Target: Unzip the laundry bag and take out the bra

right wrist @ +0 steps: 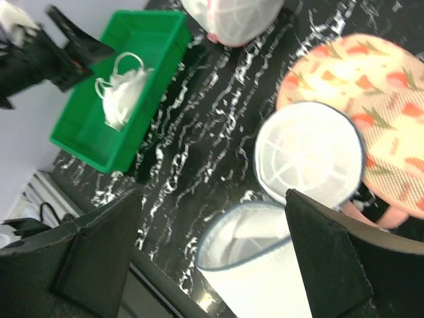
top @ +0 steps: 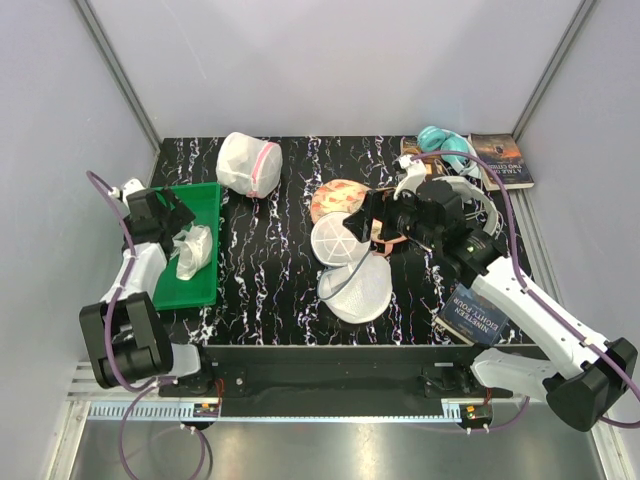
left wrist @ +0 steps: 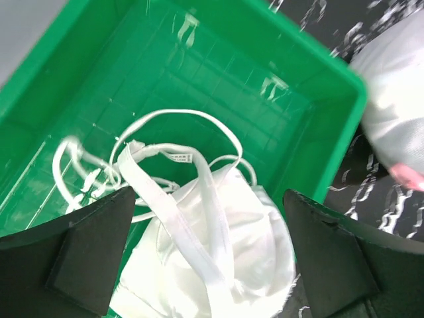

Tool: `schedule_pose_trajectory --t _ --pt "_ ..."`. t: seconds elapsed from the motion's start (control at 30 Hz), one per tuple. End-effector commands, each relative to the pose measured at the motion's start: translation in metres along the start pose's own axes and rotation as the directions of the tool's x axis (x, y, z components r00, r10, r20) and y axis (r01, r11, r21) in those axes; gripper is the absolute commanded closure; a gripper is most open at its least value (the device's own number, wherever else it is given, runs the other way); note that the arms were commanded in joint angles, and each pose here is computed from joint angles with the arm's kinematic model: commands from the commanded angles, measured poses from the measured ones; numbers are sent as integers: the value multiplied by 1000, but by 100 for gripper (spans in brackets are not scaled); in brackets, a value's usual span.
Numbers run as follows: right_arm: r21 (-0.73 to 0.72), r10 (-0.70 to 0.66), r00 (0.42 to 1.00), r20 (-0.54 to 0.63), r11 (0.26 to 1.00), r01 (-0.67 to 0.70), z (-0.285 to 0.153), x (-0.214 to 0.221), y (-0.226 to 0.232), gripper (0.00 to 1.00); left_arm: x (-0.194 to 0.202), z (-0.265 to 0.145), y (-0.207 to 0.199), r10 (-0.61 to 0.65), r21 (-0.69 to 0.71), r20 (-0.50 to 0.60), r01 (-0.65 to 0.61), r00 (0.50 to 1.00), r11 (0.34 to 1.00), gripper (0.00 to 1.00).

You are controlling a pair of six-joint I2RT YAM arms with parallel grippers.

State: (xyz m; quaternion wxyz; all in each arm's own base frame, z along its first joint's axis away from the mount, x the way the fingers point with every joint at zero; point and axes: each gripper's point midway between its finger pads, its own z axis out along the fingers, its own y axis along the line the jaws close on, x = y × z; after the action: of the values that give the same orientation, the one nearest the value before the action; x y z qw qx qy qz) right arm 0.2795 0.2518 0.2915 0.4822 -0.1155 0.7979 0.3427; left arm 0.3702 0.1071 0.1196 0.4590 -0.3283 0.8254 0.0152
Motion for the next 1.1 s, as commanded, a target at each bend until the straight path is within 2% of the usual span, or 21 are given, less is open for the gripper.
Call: schedule_pose_trajectory --t 0.0,0.17,0.23,0.4,0.53,0.67,0.77,0.8,0.83,0.9,1.07 --pt "89 -24 999 23 996 22 -23 -12 -12 3 -60 -32 -25 -31 63 190 19 981 998 1" --pt "110 -20 1000 24 994 17 -33 -13 -14 3 -79 -65 -52 11 96 259 -37 966 995 1" --pt "109 -17 1000 19 994 15 -32 -13 -14 2 -81 -72 -63 40 103 254 -68 966 992 1" --pt "112 -10 999 -31 994 13 -22 1 -19 2 -81 -117 -133 178 185 335 -249 925 951 1" --pt "119 3 999 -53 993 4 -19 11 -23 2 -72 -154 -179 208 314 355 -326 911 892 1" --pt "144 2 998 -69 990 8 -17 19 -32 2 -37 -179 -222 237 468 337 -381 911 797 1" --pt "152 6 997 -82 988 6 -14 26 -35 2 9 -187 -262 299 630 280 -410 912 660 1" --pt "151 5 996 -86 988 8 -13 28 -36 2 29 -195 -275 329 706 251 -405 910 581 1" --pt "153 6 996 -89 988 8 -12 30 -37 2 46 -192 -287 350 745 238 -402 906 532 1" --pt "147 9 995 -102 989 6 -9 35 -38 2 75 -188 -295 394 794 194 -380 898 475 1" --pt "109 34 992 -119 994 -21 -2 44 -33 2 120 -141 -305 468 792 106 -359 878 495 7"
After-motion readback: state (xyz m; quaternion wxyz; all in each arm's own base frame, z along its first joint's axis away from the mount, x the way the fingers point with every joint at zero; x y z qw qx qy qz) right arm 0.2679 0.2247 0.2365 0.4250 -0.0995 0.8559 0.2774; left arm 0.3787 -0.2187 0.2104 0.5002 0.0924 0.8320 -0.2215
